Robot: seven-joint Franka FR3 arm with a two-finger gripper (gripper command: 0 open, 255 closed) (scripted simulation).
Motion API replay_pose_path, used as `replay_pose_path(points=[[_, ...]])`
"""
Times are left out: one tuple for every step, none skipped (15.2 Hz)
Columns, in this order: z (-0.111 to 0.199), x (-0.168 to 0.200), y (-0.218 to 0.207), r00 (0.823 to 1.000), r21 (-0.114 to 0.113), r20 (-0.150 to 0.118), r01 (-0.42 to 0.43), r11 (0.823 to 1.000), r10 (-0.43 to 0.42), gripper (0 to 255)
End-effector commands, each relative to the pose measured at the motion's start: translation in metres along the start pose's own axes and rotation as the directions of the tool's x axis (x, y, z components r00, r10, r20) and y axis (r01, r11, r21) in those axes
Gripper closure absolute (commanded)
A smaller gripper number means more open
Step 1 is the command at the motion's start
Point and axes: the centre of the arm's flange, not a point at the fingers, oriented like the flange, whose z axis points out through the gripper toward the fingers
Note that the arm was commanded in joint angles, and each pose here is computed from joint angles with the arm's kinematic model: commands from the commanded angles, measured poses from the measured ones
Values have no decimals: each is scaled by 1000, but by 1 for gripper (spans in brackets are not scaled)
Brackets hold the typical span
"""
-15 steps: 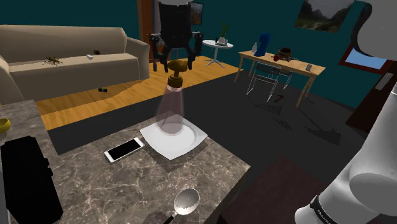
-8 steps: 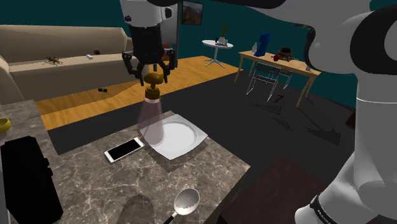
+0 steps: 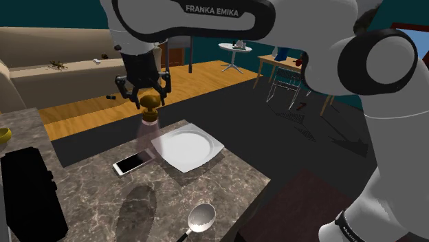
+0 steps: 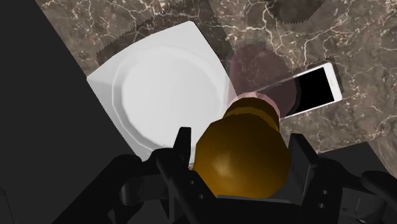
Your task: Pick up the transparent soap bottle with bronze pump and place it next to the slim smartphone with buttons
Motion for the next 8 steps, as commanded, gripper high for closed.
replay_pose_path(points=[[11, -1, -2, 1000, 1, -1, 0, 1000, 0, 255], [16, -2, -2, 1000, 1, -1, 0, 1000, 0, 255], [22, -3, -3, 1000, 1, -1, 0, 1000, 0, 255], [27, -3, -4, 1000, 1, -1, 0, 1000, 0, 255], [32, -4, -4, 1000, 1, -1, 0, 1000, 0, 255], [37, -4, -5, 1000, 1, -1, 0, 1000, 0, 255], [42, -5, -6, 1000, 1, -1, 0, 1000, 0, 255], [42, -5, -6, 1000, 1, -1, 0, 1000, 0, 255]])
